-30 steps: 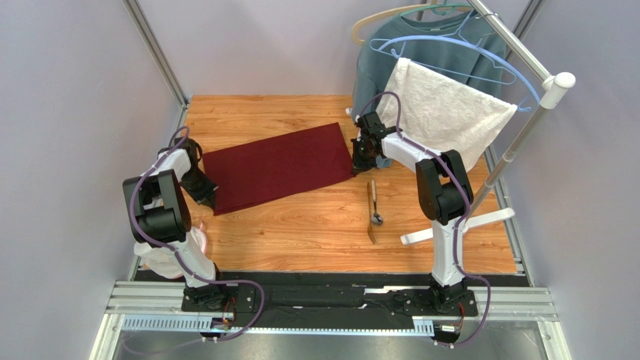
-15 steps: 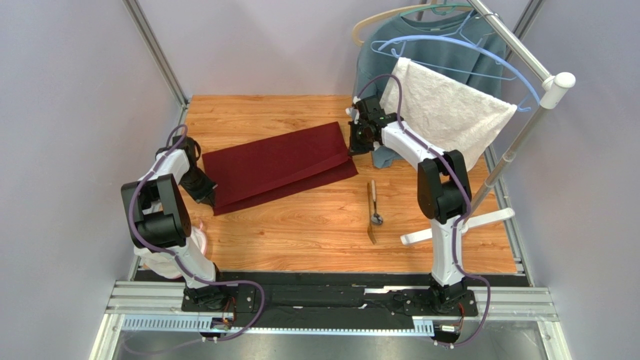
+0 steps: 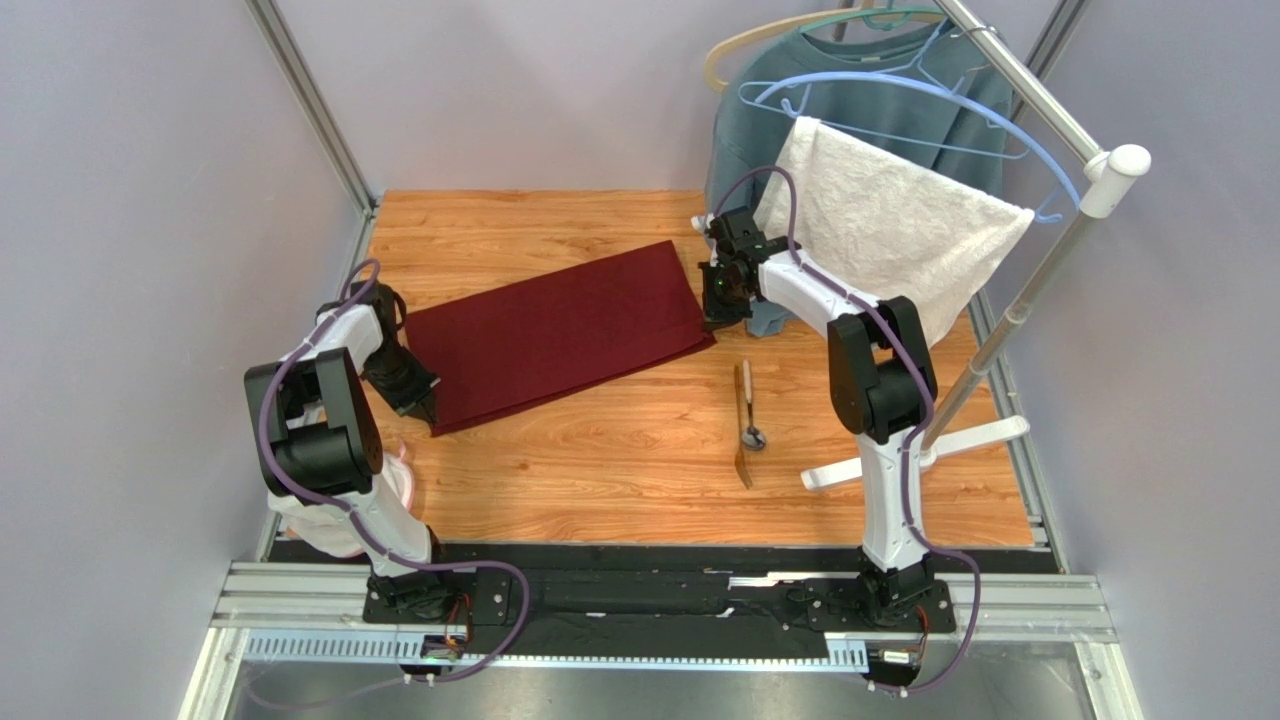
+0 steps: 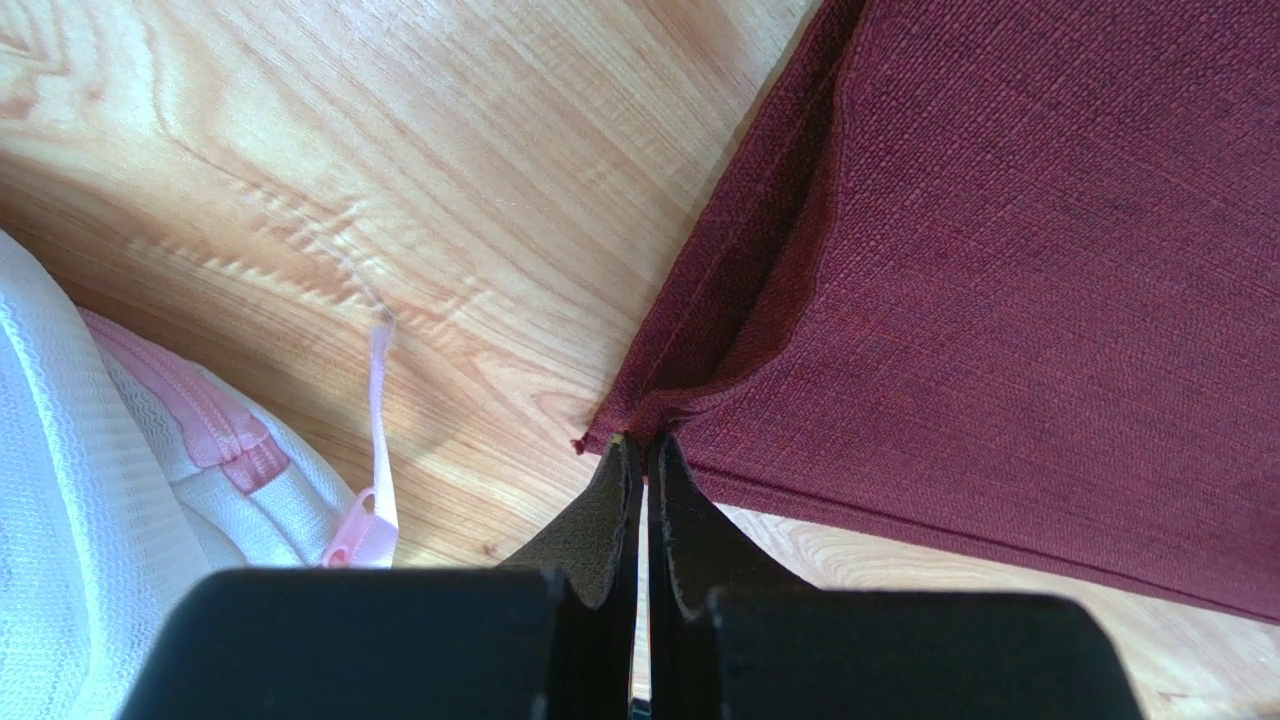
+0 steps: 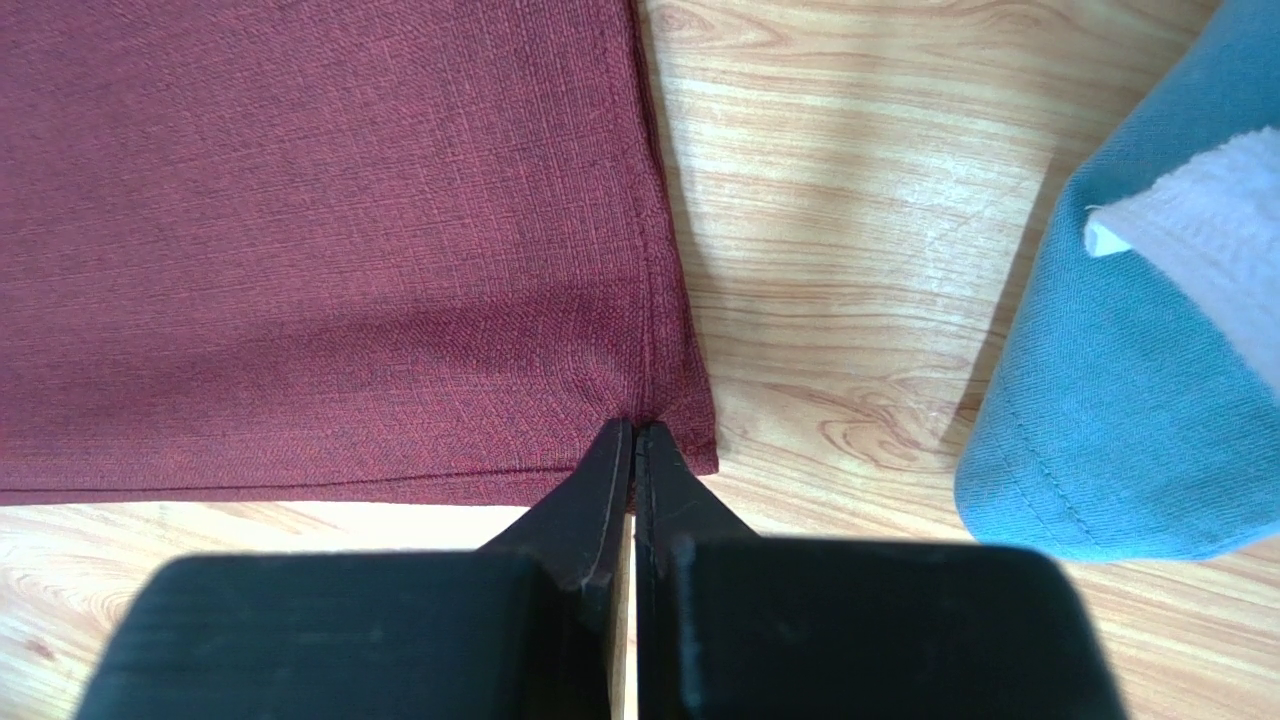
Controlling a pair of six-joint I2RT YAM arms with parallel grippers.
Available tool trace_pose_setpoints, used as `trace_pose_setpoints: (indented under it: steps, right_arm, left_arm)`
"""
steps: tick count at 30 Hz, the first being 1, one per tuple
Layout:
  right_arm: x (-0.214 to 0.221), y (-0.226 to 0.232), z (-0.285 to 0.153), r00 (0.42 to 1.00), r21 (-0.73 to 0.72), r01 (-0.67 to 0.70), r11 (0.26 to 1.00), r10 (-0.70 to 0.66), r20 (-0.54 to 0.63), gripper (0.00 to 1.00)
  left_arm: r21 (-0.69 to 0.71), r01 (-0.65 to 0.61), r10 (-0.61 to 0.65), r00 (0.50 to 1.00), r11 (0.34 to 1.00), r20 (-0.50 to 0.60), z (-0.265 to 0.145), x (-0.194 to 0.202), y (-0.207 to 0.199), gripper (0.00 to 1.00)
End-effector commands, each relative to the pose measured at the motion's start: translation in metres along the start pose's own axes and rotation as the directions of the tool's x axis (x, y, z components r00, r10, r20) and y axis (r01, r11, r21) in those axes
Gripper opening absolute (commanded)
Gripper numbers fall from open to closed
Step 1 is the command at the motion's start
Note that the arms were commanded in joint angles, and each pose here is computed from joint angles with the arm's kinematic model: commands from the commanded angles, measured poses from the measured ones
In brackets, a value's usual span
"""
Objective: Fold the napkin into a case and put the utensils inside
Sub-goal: Fold and flatten the napkin at the center of the board.
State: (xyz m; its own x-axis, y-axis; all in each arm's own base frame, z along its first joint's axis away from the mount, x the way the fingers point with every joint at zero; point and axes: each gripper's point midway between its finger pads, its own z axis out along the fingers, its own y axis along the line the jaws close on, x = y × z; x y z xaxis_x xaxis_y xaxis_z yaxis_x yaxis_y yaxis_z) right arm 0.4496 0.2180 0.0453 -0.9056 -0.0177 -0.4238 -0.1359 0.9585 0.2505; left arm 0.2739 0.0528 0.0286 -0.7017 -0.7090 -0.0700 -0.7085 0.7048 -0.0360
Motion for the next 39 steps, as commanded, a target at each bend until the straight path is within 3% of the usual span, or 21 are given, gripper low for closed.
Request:
trace_pose_setpoints:
  steps: [1, 11, 15, 17, 21, 24, 27, 31, 34, 39]
  right_arm:
    - [-0.006, -0.015, 0.001, 0.999, 0.052, 0.019, 0.998, -0.021, 0.029, 0.00]
    - [-0.010, -0.018, 0.014, 0.998, 0.049, 0.029, 0.998, -0.031, 0.048, 0.01]
    - [-0.008, -0.021, 0.014, 0.999, 0.063, 0.030, 0.998, -0.033, 0.037, 0.16]
    - [-0.011, -0.021, 0.008, 0.998, 0.068, 0.032, 0.997, -0.035, 0.047, 0.24]
    - [-0.027, -0.015, -0.007, 0.995, 0.063, 0.049, 0.997, -0.054, 0.081, 0.45]
    - [-0.042, -0.007, -0.021, 0.991, 0.050, 0.060, 0.997, -0.065, 0.116, 0.52]
    - [-0.048, 0.005, -0.035, 0.989, 0.032, 0.073, 0.997, -0.076, 0.127, 0.55]
    - [-0.048, 0.021, -0.047, 0.986, -0.020, 0.086, 0.996, -0.082, 0.145, 0.57]
    - [-0.038, 0.015, -0.039, 0.991, -0.008, 0.069, 0.998, -0.068, 0.113, 0.57]
    - [-0.024, 0.007, -0.028, 0.995, 0.014, 0.055, 0.998, -0.056, 0.085, 0.42]
  left_arm:
    - [-0.015, 0.001, -0.001, 1.000, 1.000, 0.019, -0.003, -0.003, 0.004, 0.00]
    - [-0.028, -0.005, 0.005, 1.000, 1.000, 0.008, 0.006, 0.000, 0.007, 0.00]
    - [-0.005, -0.020, 0.020, 0.999, 1.000, 0.034, -0.001, -0.003, 0.005, 0.00]
    - [0.020, -0.036, 0.035, 0.998, 0.999, 0.056, -0.009, -0.005, 0.001, 0.13]
    - [0.066, -0.053, 0.044, 0.990, 0.996, 0.132, -0.040, -0.010, -0.003, 0.31]
    - [0.148, -0.057, 0.034, 0.988, 0.987, 0.154, -0.063, -0.003, -0.011, 0.45]
    - [0.216, -0.050, 0.014, 0.986, 0.975, 0.166, -0.077, 0.005, -0.018, 0.46]
    - [0.270, -0.065, 0.029, 0.990, 0.961, 0.137, -0.076, 0.008, -0.029, 0.45]
    - [0.207, -0.053, 0.033, 0.995, 0.977, 0.099, -0.060, 0.006, -0.023, 0.45]
    - [0.127, -0.059, 0.051, 0.996, 0.990, 0.066, -0.040, 0.000, -0.016, 0.45]
